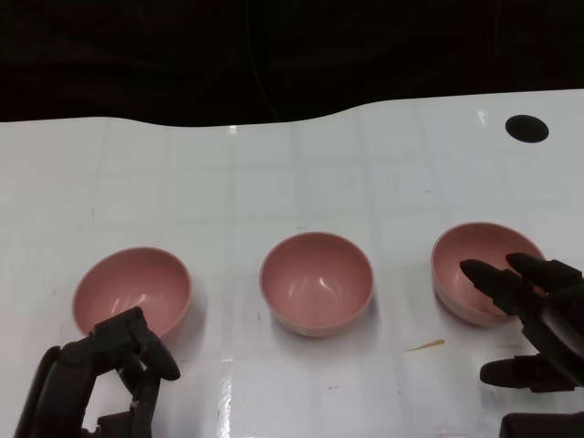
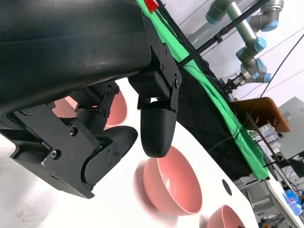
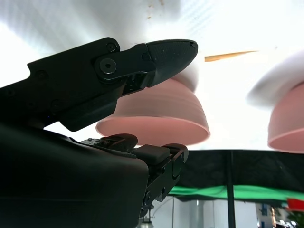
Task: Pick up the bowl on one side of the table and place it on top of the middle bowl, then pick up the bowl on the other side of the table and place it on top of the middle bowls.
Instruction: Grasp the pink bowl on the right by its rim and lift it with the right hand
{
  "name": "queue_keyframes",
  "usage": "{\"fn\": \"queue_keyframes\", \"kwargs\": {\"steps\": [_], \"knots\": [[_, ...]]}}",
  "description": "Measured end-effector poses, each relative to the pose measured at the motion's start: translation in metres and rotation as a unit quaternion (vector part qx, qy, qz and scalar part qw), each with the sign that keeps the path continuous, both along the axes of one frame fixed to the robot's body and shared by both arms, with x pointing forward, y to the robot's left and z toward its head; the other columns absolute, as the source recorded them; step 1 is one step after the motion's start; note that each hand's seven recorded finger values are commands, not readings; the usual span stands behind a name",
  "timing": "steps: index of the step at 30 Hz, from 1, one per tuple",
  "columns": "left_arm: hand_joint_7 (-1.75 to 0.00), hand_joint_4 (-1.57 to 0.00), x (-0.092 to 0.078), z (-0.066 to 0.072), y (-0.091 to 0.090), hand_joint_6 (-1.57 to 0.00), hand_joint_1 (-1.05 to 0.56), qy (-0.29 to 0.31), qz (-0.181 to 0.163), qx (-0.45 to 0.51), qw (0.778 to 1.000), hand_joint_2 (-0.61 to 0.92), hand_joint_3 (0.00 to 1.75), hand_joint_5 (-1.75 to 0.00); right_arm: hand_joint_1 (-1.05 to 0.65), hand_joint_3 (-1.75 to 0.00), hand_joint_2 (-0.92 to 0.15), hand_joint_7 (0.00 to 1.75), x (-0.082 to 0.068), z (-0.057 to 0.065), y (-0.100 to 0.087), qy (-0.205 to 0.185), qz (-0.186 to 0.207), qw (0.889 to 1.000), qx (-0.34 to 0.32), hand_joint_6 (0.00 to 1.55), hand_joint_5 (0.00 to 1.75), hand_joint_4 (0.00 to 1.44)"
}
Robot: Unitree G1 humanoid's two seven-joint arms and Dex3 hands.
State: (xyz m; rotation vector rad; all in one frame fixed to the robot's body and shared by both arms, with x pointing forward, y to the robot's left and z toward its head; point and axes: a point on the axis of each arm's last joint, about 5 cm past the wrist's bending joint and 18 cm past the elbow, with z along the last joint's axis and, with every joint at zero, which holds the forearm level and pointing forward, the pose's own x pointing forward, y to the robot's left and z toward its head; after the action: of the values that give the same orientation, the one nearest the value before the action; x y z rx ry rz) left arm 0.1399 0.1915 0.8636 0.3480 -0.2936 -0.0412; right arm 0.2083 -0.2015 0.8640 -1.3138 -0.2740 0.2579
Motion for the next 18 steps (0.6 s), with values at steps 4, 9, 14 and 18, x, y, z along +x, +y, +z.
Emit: {"fn": "queue_keyframes", "kwargs": {"steps": [4, 9, 14, 18], "knots": [[-1.50, -0.80, 0.000, 0.000, 0.001, -0.77, -0.07, -0.001, -0.002, 0.003, 1.000, 0.40, 1.37, -1.68, -1.00, -0.12, -0.92, 0.03, 0.004, 0.001, 0.002, 0.004, -0.002, 1.000, -0.008, 0.29, 0.03, 0.32], [-1.51, -0.80, 0.001, 0.000, 0.001, -0.78, -0.07, -0.006, -0.004, 0.003, 1.000, 0.40, 1.37, -1.68, -0.95, -0.09, -0.92, 0.03, 0.008, -0.002, 0.004, 0.009, 0.002, 1.000, -0.014, 0.33, 0.04, 0.36], [-1.51, -0.80, 0.003, 0.001, 0.000, -0.77, -0.06, -0.009, -0.007, 0.003, 1.000, 0.41, 1.34, -1.67, -0.89, -0.09, -0.92, 0.05, 0.013, -0.004, 0.006, 0.012, 0.007, 1.000, -0.023, 0.39, 0.05, 0.40], [-1.51, -0.80, 0.003, 0.001, 0.000, -0.77, -0.06, -0.005, -0.007, 0.003, 1.000, 0.43, 1.31, -1.66, -0.85, -0.10, -0.92, 0.05, 0.020, -0.004, 0.007, 0.011, 0.010, 0.999, -0.031, 0.44, 0.05, 0.45]]}}
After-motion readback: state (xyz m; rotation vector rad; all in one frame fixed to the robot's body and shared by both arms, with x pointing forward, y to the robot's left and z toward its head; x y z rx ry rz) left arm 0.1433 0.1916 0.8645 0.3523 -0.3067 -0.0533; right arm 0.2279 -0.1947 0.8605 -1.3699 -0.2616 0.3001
